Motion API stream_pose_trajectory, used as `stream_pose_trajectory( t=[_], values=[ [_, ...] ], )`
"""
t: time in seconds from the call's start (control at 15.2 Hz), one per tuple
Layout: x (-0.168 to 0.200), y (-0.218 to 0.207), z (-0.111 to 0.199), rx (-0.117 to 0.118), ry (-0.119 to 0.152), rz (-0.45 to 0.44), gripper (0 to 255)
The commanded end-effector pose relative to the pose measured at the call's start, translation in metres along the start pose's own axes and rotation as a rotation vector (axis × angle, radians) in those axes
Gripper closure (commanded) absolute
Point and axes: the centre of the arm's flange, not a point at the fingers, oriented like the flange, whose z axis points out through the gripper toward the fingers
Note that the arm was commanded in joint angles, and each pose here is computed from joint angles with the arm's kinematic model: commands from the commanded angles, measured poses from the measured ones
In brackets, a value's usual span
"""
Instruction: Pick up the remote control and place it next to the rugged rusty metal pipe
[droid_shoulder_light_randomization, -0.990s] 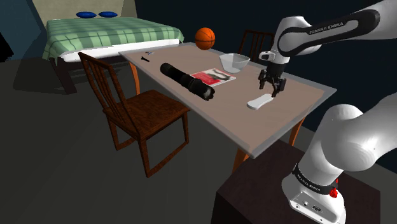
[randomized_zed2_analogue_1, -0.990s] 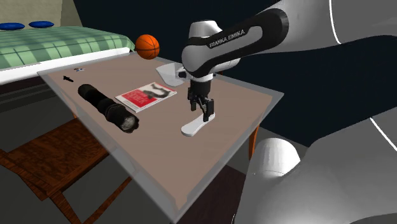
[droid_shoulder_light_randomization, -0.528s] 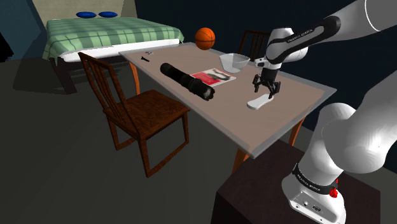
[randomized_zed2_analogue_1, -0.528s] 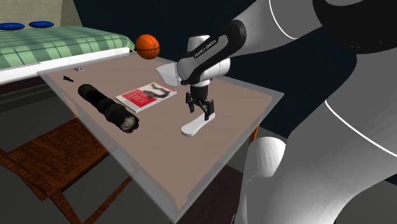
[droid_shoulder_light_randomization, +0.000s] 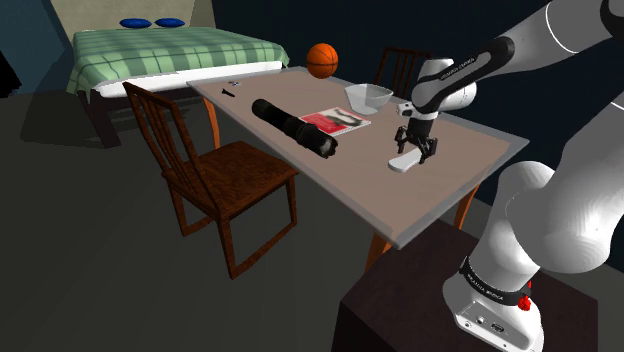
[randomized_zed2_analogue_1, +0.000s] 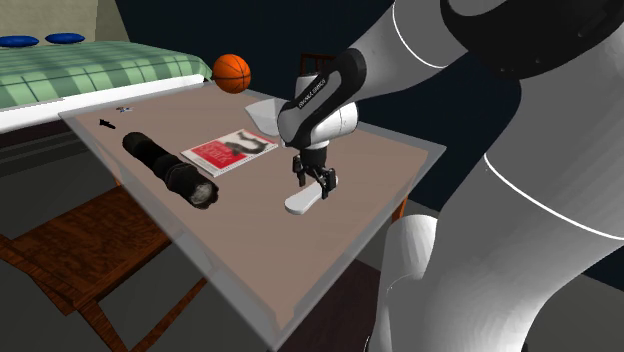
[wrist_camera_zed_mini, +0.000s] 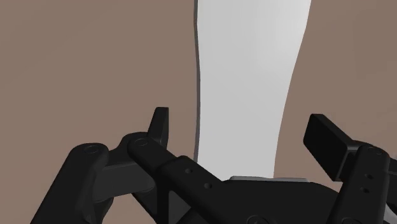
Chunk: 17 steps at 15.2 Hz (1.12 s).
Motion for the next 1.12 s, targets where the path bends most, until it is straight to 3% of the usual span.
stream_pose_trajectory(
  t=[0.0,0.33,0.4,1.06],
  values=[
    [0.0001,0.0001,0.0016,-0.001,0.000,0.000,0],
    [0.0001,0.0000,0.0016,-0.001,0.000,0.000,0],
    [0.0001,0.0000,0.0016,-0.001,0.000,0.000,255],
    [0.0002,0.0000,-0.0036,-0.001,0.000,0.000,255]
  ],
)
